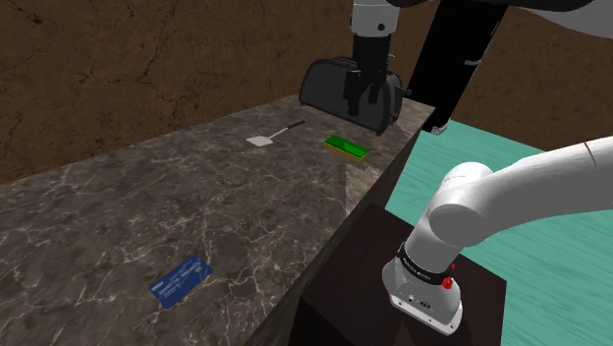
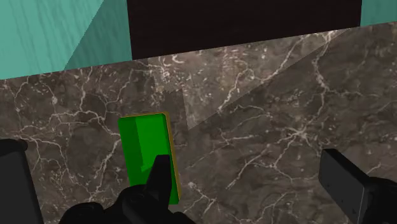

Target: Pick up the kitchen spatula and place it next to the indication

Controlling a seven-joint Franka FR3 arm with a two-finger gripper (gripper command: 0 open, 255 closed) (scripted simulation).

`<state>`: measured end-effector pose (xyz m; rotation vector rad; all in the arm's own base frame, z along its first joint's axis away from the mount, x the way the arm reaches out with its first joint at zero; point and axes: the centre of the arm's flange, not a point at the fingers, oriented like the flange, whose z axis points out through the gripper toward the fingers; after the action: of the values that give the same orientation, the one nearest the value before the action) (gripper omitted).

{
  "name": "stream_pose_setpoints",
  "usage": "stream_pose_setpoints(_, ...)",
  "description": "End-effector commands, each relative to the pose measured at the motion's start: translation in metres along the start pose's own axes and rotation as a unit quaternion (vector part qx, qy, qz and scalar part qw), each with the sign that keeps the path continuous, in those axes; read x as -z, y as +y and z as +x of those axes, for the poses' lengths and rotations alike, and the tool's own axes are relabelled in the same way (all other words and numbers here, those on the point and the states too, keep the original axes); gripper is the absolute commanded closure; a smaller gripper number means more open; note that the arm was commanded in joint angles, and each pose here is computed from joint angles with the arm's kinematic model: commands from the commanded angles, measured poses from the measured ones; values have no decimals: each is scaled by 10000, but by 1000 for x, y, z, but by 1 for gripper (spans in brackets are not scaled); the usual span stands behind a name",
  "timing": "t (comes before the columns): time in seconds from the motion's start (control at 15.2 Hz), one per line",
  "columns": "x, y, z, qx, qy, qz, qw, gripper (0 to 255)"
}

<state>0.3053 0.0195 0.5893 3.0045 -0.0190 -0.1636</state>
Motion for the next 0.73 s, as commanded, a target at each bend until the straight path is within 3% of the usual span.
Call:
stream_pose_setpoints(0.0,0,0,0,0,0,0,10000,0)
stream_pose_setpoints(0.13,-10,-13,20,-539,15,50,9985,0)
stream_pose_setpoints(0.33,-23,-27,51,-1344,38,126,9908,0)
stream_pose_setpoints(0.46,-33,-34,74,-1876,54,176,9821,0)
stream_pose_setpoints(0.66,-46,-41,109,-2664,76,249,9635,0)
